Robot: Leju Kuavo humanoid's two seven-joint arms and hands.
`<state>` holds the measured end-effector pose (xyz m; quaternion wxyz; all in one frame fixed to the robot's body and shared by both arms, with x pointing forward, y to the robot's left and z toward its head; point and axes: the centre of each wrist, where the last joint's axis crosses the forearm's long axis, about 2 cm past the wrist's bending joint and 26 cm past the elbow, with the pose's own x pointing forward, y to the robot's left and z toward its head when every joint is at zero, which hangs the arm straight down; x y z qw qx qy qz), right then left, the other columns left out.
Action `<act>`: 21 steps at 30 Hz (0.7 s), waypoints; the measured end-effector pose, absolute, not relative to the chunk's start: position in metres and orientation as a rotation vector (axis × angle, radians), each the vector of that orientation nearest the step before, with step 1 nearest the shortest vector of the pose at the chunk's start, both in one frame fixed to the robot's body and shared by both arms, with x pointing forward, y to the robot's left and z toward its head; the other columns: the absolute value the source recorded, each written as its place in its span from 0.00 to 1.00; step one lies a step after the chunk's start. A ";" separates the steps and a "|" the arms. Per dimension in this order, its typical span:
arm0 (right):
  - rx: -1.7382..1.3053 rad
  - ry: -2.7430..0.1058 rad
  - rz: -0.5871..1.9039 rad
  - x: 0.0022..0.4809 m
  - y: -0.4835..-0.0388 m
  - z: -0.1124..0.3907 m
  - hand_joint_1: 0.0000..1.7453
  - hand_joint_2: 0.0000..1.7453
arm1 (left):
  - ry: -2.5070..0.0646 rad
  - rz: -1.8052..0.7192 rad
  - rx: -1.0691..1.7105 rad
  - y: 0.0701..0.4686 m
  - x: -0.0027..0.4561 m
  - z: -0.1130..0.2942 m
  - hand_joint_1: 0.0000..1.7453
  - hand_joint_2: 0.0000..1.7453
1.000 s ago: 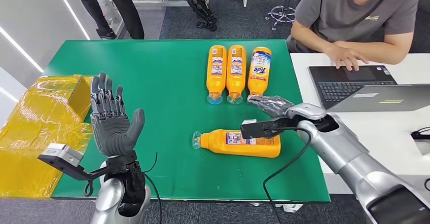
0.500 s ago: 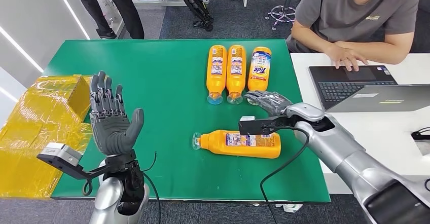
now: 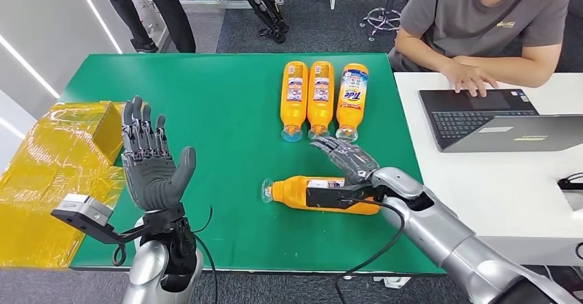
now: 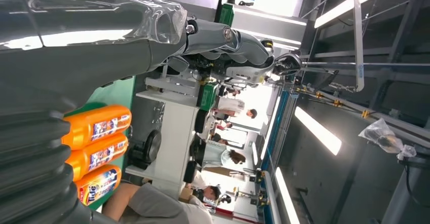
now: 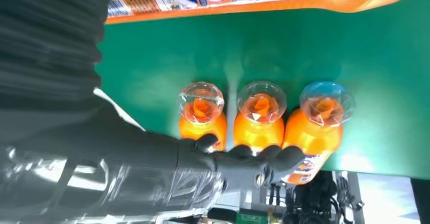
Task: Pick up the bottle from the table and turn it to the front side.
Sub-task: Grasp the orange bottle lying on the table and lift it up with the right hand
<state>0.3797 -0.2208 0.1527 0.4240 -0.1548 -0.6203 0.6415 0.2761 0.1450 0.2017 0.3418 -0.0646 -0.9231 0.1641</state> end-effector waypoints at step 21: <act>-0.193 -1.319 1.739 0.382 -0.226 0.150 0.00 1.00 | -2.369 0.484 -0.140 0.146 0.275 0.199 0.00 1.00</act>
